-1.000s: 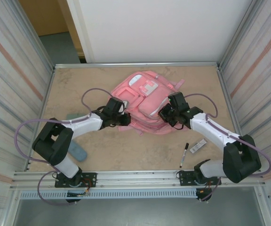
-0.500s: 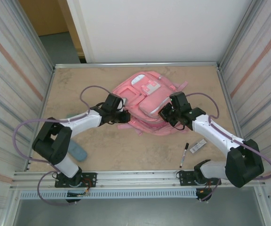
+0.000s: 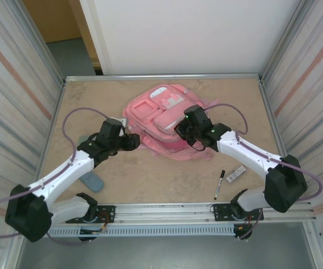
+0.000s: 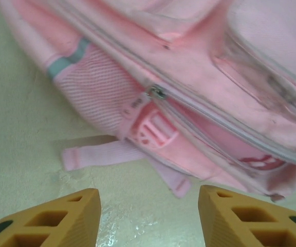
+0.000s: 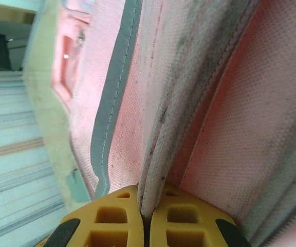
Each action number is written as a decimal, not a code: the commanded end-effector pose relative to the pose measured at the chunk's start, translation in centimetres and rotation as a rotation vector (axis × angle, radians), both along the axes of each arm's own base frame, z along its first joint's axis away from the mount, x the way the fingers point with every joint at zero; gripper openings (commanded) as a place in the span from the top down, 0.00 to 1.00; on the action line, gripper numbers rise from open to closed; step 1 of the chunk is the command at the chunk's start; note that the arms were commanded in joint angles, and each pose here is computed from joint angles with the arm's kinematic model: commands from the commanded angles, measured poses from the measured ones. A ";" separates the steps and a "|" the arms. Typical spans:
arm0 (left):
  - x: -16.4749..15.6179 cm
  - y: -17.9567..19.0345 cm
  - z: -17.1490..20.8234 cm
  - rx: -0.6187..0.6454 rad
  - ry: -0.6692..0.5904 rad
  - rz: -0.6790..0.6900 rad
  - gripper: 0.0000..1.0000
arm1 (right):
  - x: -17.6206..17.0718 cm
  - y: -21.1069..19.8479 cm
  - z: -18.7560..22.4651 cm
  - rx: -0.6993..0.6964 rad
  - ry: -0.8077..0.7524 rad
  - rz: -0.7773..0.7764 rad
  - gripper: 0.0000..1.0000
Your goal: Pack the student bag
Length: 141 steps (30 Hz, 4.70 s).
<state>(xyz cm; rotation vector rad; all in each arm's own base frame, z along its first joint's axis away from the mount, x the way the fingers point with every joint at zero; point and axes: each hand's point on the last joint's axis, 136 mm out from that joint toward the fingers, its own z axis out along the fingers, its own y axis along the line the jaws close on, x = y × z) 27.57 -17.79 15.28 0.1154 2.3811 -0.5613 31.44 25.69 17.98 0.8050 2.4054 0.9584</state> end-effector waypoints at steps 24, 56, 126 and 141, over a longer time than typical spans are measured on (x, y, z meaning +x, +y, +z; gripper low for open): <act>4.0 1.9 -5.3 -0.027 0.128 0.106 0.31 | 1.7 5.3 12.4 -0.022 -0.375 -0.057 0.97; 4.9 4.2 -9.1 -0.016 0.338 0.151 0.37 | -1.3 5.2 -1.9 -0.288 -0.115 -0.114 0.86; -12.6 17.0 -13.9 0.098 0.711 0.925 0.33 | -3.0 -1.7 2.1 -0.614 -0.531 0.396 0.28; -6.1 5.1 -4.3 0.056 0.312 0.228 0.58 | 0.4 -4.3 -1.0 -0.484 -0.360 0.334 0.28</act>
